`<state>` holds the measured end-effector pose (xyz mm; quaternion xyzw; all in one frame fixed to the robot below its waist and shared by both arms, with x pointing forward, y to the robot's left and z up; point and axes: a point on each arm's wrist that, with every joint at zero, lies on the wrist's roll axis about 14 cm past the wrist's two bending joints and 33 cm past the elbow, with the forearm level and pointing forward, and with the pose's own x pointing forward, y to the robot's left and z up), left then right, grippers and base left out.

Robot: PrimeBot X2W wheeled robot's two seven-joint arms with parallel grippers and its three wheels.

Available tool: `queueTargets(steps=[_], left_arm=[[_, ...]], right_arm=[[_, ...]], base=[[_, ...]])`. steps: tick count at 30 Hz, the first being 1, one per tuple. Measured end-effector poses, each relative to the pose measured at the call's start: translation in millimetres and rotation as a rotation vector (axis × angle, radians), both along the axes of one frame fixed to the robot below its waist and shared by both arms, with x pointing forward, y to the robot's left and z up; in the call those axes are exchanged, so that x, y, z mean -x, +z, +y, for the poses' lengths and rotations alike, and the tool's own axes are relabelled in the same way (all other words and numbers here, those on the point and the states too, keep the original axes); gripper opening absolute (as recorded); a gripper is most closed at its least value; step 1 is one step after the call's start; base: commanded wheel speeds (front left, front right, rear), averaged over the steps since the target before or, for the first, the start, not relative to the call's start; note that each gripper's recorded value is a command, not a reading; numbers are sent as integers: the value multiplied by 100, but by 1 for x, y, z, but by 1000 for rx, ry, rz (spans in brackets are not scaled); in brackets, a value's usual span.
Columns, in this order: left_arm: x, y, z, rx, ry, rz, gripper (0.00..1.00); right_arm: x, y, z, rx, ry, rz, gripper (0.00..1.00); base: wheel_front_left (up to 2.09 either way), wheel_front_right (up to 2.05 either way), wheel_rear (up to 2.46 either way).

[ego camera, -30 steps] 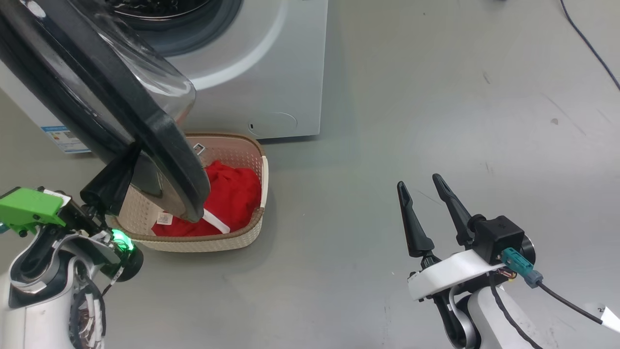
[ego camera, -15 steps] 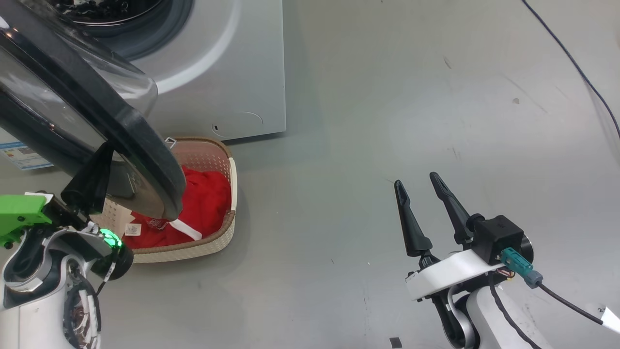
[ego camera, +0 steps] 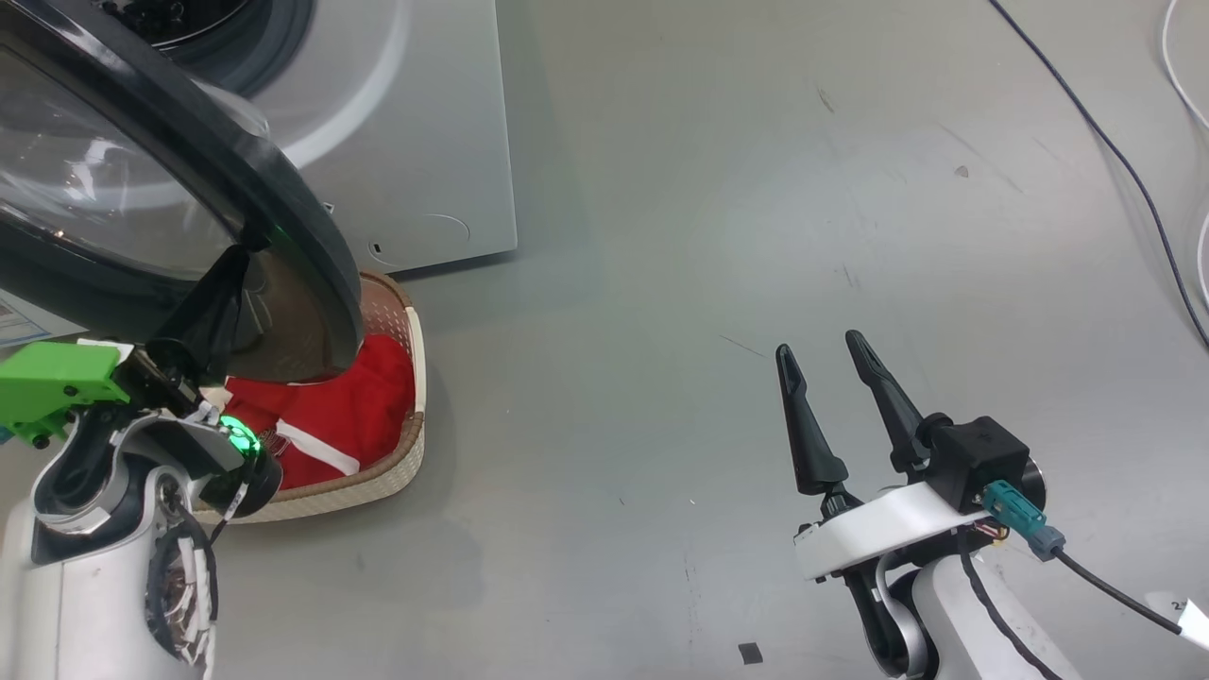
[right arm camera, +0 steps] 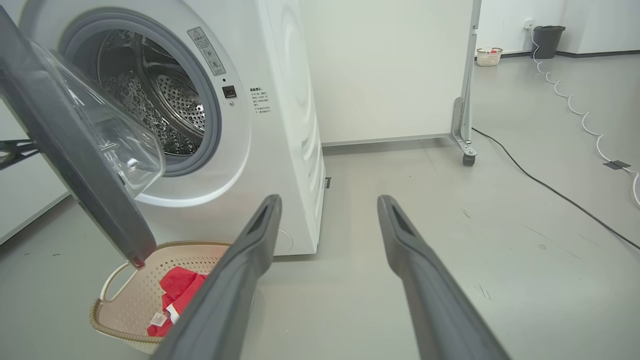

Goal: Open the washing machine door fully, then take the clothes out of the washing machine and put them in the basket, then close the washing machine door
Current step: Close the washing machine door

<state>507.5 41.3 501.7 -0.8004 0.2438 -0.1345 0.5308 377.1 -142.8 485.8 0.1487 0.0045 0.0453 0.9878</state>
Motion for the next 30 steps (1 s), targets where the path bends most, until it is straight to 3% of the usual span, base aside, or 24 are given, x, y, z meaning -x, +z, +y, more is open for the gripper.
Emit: queueTargets(steps=[30], left_arm=[[-6, 1, -38, 16, -56, 22, 0]], right_arm=[[4, 3, -21, 2, -81, -1, 100]], base=[[0, 0, 0]])
